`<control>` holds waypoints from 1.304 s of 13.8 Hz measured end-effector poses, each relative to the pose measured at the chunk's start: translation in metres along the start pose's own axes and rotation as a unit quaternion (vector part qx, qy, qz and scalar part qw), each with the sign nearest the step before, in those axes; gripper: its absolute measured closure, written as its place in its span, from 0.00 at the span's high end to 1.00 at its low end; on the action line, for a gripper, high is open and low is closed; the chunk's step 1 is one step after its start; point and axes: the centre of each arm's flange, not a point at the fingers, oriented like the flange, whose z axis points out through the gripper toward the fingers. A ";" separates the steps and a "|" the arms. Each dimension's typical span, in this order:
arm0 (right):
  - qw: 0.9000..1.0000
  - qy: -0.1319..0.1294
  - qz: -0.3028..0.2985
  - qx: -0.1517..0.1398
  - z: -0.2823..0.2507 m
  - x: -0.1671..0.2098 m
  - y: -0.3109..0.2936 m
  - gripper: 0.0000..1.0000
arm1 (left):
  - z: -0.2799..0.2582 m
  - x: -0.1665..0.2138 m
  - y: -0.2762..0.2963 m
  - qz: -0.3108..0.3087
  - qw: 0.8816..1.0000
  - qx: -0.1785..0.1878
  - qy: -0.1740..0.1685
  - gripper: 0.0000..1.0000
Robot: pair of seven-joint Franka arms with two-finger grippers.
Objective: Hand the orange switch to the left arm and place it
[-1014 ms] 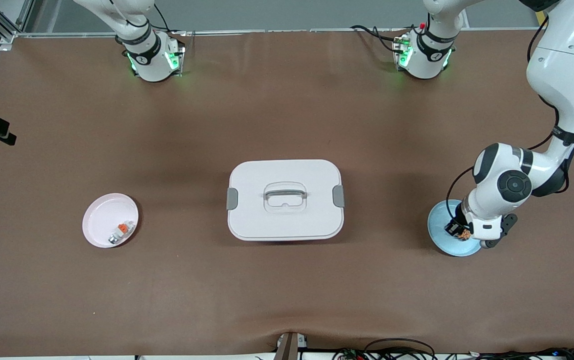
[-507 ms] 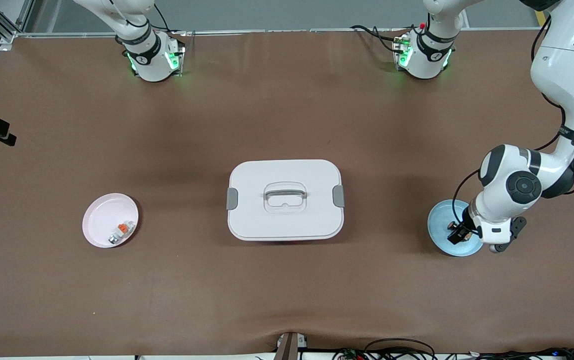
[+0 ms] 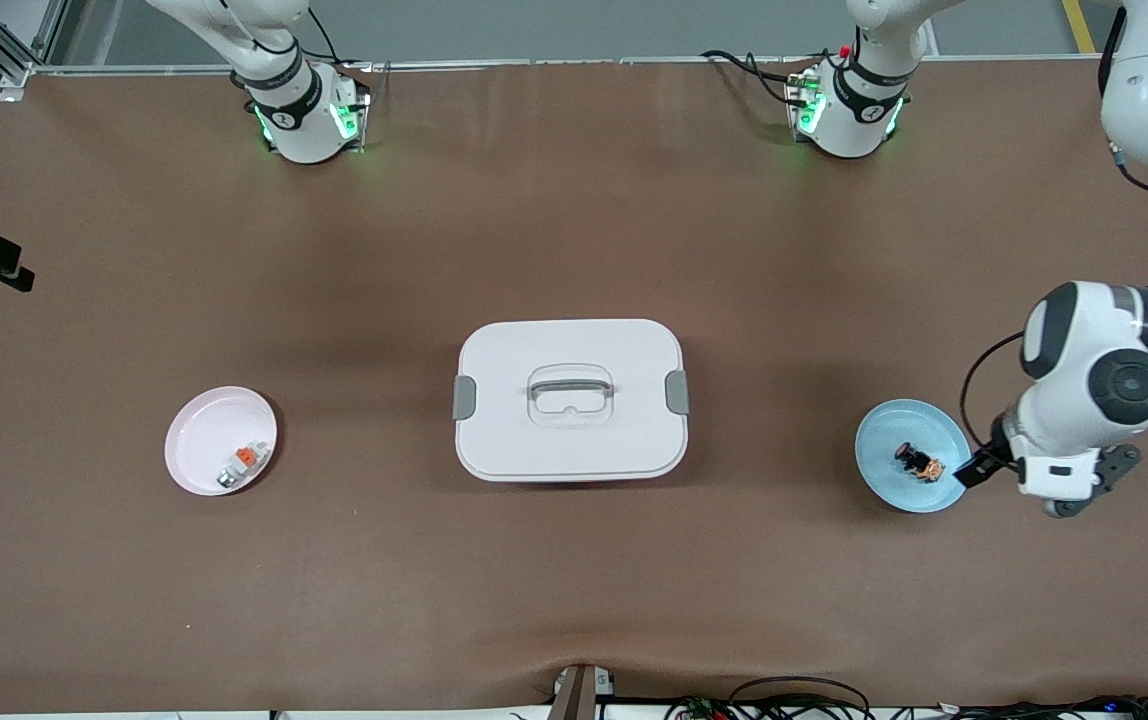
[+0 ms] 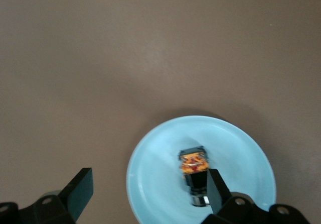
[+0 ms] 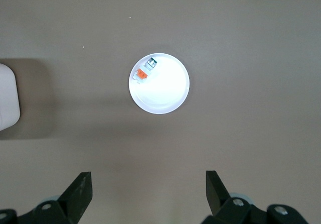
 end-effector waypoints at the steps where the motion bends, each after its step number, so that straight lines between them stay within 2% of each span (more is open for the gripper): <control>1: 1.000 0.000 0.000 -0.001 0.000 0.000 -0.002 1.00 | -0.005 0.008 -0.014 0.017 1.000 0.003 0.002 1.00; 4: 1.000 -0.005 0.010 0.006 0.001 -0.001 -0.002 1.00 | -0.012 0.027 -0.057 0.079 0.997 0.014 -0.005 1.00; 6: 0.999 -0.009 0.032 0.022 0.002 -0.002 0.002 1.00 | -0.025 0.033 -0.074 0.116 0.993 0.003 -0.015 1.00; 8: 0.999 -0.008 0.038 0.026 0.002 -0.003 0.004 1.00 | -0.049 0.035 -0.087 0.141 0.990 -0.011 -0.019 1.00; 11: 0.999 -0.009 0.038 0.029 0.002 -0.003 0.002 1.00 | -0.084 0.032 -0.102 0.181 0.983 -0.015 -0.023 1.00; 18: 0.999 -0.010 0.038 0.029 0.002 -0.003 0.002 1.00 | -0.148 0.003 -0.122 0.224 0.973 -0.038 -0.045 1.00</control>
